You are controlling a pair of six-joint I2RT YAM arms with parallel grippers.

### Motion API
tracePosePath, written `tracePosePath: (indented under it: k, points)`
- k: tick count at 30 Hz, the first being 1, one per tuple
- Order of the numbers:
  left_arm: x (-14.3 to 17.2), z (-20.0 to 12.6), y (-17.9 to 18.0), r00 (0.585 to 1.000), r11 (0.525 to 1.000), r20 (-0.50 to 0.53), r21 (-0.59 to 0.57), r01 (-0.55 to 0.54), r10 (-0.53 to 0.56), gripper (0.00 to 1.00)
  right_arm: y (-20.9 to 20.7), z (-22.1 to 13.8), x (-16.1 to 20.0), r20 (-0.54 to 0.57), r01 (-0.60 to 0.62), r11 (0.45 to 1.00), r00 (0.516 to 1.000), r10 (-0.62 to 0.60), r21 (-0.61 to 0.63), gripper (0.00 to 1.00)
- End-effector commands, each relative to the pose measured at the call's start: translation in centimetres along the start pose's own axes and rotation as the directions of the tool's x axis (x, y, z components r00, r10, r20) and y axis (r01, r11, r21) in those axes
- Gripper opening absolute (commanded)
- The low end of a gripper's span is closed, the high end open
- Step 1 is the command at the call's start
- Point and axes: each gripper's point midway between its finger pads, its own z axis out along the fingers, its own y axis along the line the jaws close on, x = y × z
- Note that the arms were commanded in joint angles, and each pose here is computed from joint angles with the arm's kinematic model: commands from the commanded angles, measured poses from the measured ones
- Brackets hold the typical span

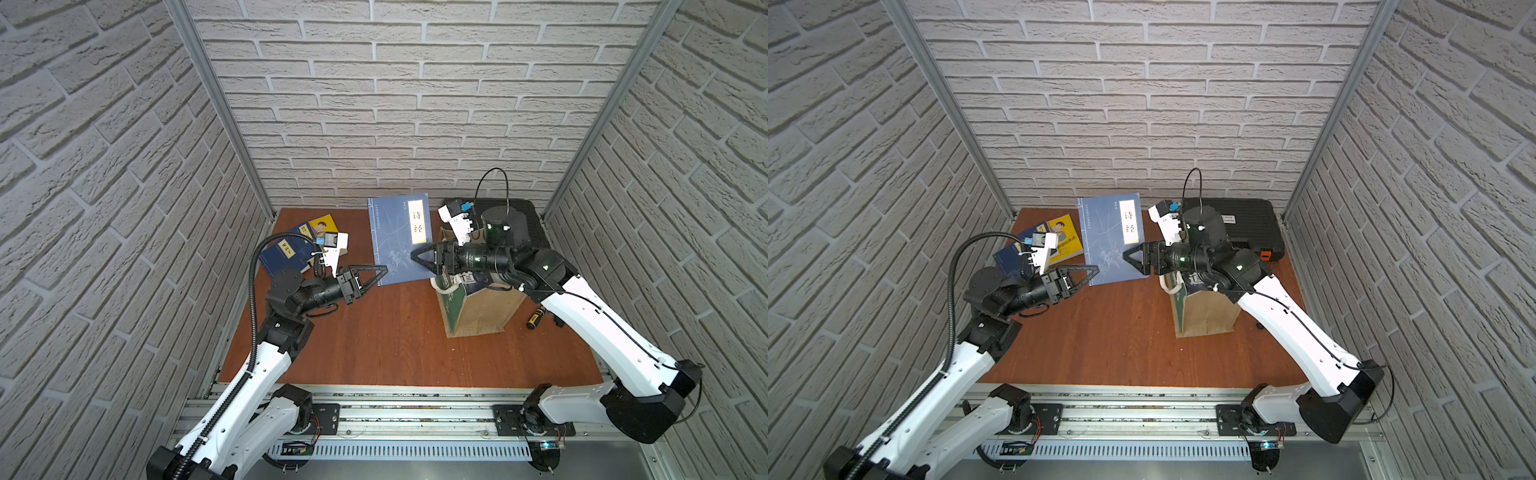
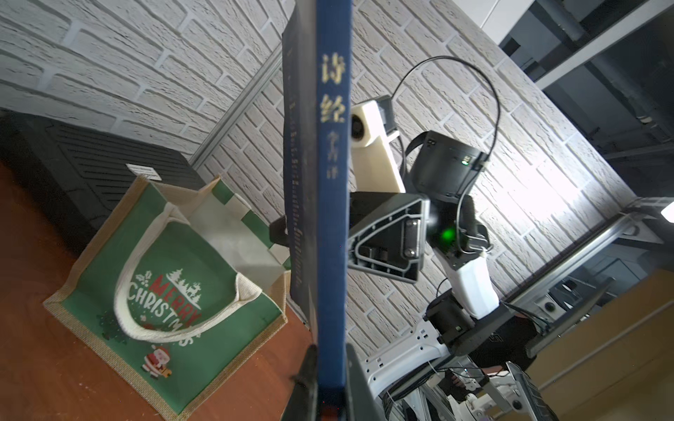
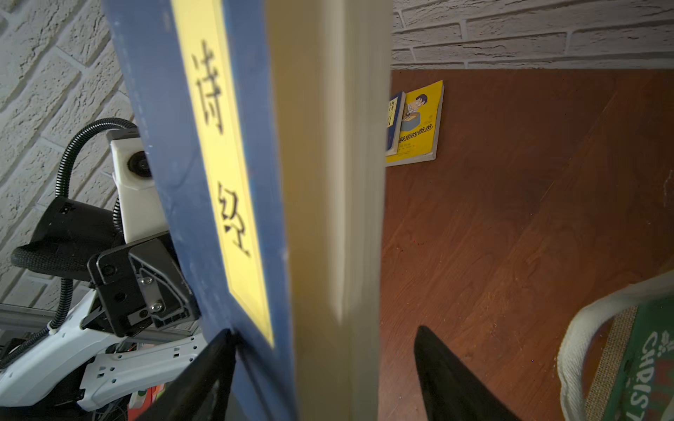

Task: Put the books into the canvas bag
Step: Pick up the book from the center of the board.

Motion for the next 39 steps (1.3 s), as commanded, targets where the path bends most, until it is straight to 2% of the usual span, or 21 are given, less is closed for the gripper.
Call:
tracePosePath:
  k: [1, 3, 8, 11, 17, 22, 23, 25, 27, 29, 30, 34, 39]
  points:
    - [-2.0, -0.2, -4.6, 0.991, 0.984, 0.048, 0.126, -0.129, 0.124, 0.0, 1.3, -0.6, -0.9, 0.031, -0.027, 0.995, 0.999, 0.031, -0.098, 0.77]
    - [-2.0, -0.1, -4.6, 0.991, 0.983, 0.044, 0.13, -0.128, 0.123, 0.0, 1.8, -0.6, -0.8, 0.016, -0.044, 0.987, 0.999, 0.047, -0.155, 0.76]
    - [-1.8, 0.1, -4.1, 0.993, 0.986, 0.036, 0.119, -0.119, 0.115, 0.0, 3.7, -0.5, -0.5, -0.028, -0.083, 0.954, 0.997, 0.078, -0.288, 0.64]
    - [-1.7, 0.2, -3.5, 0.994, 0.988, 0.033, 0.105, -0.11, 0.107, 0.0, 4.5, -0.6, -0.4, -0.046, -0.092, 0.938, 0.996, 0.082, -0.335, 0.53]
    - [-1.3, 0.4, -1.9, 0.997, 0.996, 0.018, 0.05, -0.078, 0.077, 0.0, 4.4, -1.5, -0.5, -0.035, -0.097, 0.939, 0.995, 0.091, -0.329, 0.07]
    - [-1.0, 0.7, -0.4, 0.999, 0.999, 0.009, -0.004, -0.042, 0.042, 0.0, 2.9, -3.0, -0.6, 0.014, -0.071, 0.974, 0.997, 0.076, -0.216, 0.06]
    - [-1.0, 0.8, 0.0, 0.999, 0.999, 0.009, -0.022, -0.039, 0.039, 0.03, 2.6, -3.5, -0.6, 0.024, -0.06, 0.982, 0.998, 0.065, -0.179, 0.06]
    - [-0.7, 1.2, 0.9, 0.999, 0.997, -0.01, -0.069, -0.036, 0.035, 0.21, 1.6, -4.5, -0.5, 0.038, -0.044, 0.994, 0.998, 0.048, -0.103, 0.06]
    - [-0.1, 1.8, 1.5, 0.998, 0.992, -0.048, -0.115, -0.051, 0.045, 0.44, 0.6, -5.7, -0.4, 0.048, -0.031, 0.999, 0.998, 0.032, -0.017, 0.06]
    - [0.5, 2.5, 2.3, 0.995, 0.983, -0.084, -0.174, -0.063, 0.049, 0.58, -0.7, -7.2, -0.6, 0.074, -0.025, 0.997, 0.997, 0.019, 0.073, 0.06]
    - [0.8, 2.9, 2.7, 0.993, 0.977, -0.104, -0.2, -0.069, 0.049, 0.6, -1.4, -8.2, -0.8, 0.094, -0.019, 0.991, 0.996, 0.007, 0.133, 0.06]
    - [1.7, 5.0, 5.1, 0.988, 0.948, -0.152, -0.308, -0.076, 0.029, 0.62, -4.2, -12.3, -1.5, 0.15, 0.024, 0.926, 0.985, -0.086, 0.377, 0.06]
    - [2.8, 8.8, 7.7, 0.972, 0.898, -0.233, -0.422, -0.128, 0.029, 0.66, -8.1, -16.0, -1.4, 0.096, 0.06, 0.765, 0.983, -0.158, 0.641, 0.06]
